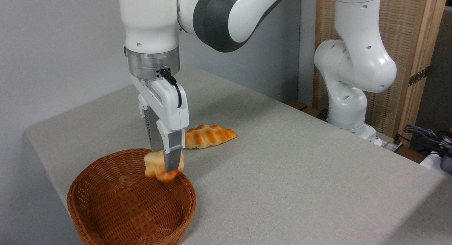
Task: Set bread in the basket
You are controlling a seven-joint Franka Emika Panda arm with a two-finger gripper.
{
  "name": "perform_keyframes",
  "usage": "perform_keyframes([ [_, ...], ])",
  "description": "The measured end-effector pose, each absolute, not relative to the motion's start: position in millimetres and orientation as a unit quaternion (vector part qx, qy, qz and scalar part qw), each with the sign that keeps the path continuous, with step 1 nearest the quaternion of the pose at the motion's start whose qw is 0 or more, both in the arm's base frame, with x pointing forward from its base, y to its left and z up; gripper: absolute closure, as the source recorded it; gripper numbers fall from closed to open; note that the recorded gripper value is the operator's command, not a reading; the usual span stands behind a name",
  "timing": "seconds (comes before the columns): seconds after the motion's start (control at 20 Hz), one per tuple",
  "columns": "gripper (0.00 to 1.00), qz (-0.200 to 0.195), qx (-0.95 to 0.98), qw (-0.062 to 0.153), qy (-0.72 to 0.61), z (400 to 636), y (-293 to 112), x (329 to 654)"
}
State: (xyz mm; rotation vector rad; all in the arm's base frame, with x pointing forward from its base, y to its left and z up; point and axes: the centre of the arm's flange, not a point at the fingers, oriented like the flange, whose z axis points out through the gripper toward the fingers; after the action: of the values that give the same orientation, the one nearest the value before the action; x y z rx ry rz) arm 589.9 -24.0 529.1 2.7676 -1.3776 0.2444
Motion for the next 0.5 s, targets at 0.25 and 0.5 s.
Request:
perform_keyframes([
  [0.25,0.0,0.079,0.892,0.02,-0.444,529.2,-23.9,589.9],
  [0.5,0.0,0.05,0.911,0.036,-0.408,528.6,-11.3,581.5],
])
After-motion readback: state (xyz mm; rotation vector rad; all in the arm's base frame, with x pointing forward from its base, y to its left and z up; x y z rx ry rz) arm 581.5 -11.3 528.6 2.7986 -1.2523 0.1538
